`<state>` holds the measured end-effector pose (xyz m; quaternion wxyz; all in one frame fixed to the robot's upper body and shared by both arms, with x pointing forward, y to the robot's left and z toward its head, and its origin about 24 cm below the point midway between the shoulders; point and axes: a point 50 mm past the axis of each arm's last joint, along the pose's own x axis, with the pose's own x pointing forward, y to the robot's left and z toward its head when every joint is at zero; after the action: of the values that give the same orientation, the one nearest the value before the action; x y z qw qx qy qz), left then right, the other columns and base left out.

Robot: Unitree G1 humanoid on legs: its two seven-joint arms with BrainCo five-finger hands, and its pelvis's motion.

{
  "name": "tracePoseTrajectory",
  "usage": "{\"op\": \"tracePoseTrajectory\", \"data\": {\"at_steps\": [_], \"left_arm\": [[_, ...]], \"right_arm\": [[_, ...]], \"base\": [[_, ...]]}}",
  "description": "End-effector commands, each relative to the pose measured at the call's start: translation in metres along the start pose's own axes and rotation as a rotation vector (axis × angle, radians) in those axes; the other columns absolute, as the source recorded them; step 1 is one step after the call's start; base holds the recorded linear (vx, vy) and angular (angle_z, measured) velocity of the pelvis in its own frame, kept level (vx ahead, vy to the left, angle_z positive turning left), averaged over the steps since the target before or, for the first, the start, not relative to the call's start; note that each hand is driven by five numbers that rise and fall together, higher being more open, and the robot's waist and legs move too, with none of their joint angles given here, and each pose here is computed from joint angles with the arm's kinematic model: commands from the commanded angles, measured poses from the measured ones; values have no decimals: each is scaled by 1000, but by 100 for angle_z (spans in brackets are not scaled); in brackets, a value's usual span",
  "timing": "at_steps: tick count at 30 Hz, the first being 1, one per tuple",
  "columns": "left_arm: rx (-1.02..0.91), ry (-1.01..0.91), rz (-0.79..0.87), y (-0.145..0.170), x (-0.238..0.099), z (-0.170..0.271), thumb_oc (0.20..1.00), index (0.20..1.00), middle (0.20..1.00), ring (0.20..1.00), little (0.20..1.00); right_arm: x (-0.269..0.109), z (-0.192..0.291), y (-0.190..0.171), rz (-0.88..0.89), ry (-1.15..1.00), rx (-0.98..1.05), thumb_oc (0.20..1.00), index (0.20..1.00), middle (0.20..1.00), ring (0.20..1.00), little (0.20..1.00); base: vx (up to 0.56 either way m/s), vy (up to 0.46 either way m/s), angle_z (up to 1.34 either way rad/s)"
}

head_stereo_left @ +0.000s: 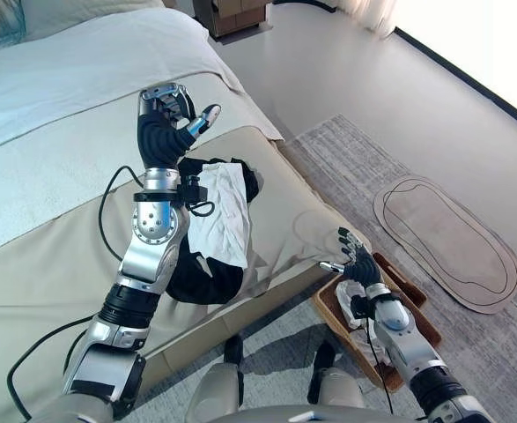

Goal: Pick up clothes into the bucket

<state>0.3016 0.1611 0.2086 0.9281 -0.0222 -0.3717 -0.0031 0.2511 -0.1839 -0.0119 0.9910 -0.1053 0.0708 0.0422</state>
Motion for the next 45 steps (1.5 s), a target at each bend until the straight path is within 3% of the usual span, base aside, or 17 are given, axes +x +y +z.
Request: {"op": "tracePoseTrajectory", "data": {"at_steps": [1, 8, 14, 33, 39, 45], "left_arm": [[111, 9, 57, 16, -4, -7, 1000, 1000, 1000, 1000, 1000], [453, 202, 148, 52, -29, -49, 1000, 1000, 1000, 1000, 1000], [621, 278, 196, 71, -39, -65, 1000, 1000, 1000, 1000, 1000], [1220, 60, 312, 116, 28, -25, 1000, 1000, 1000, 1000, 1000], [1367, 142, 380, 137, 36, -27, 1000, 1000, 1000, 1000, 1000], [1355, 249, 439, 151, 37, -33, 1000, 1000, 1000, 1000, 1000]], "right_arm": [[2, 16, -4, 7, -82, -30, 1000, 1000, 1000, 1000, 1000], [9, 29, -7, -12, -138, -30, 1000, 1000, 1000, 1000, 1000], [15, 49, -9, -31, -225, -41, 1000, 1000, 1000, 1000, 1000], [17, 99, -39, -182, -457, -27, 1000, 1000, 1000, 1000, 1000], [19, 104, -35, -170, -477, -28, 1000, 1000, 1000, 1000, 1000], [18, 107, -30, -141, -491, -18, 1000, 1000, 1000, 1000, 1000]], "base": [[0, 0, 0], [-112, 23, -3], [-152, 31, -5], [-65, 31, -1], [4, 20, -4], [6, 6, -2]]}}
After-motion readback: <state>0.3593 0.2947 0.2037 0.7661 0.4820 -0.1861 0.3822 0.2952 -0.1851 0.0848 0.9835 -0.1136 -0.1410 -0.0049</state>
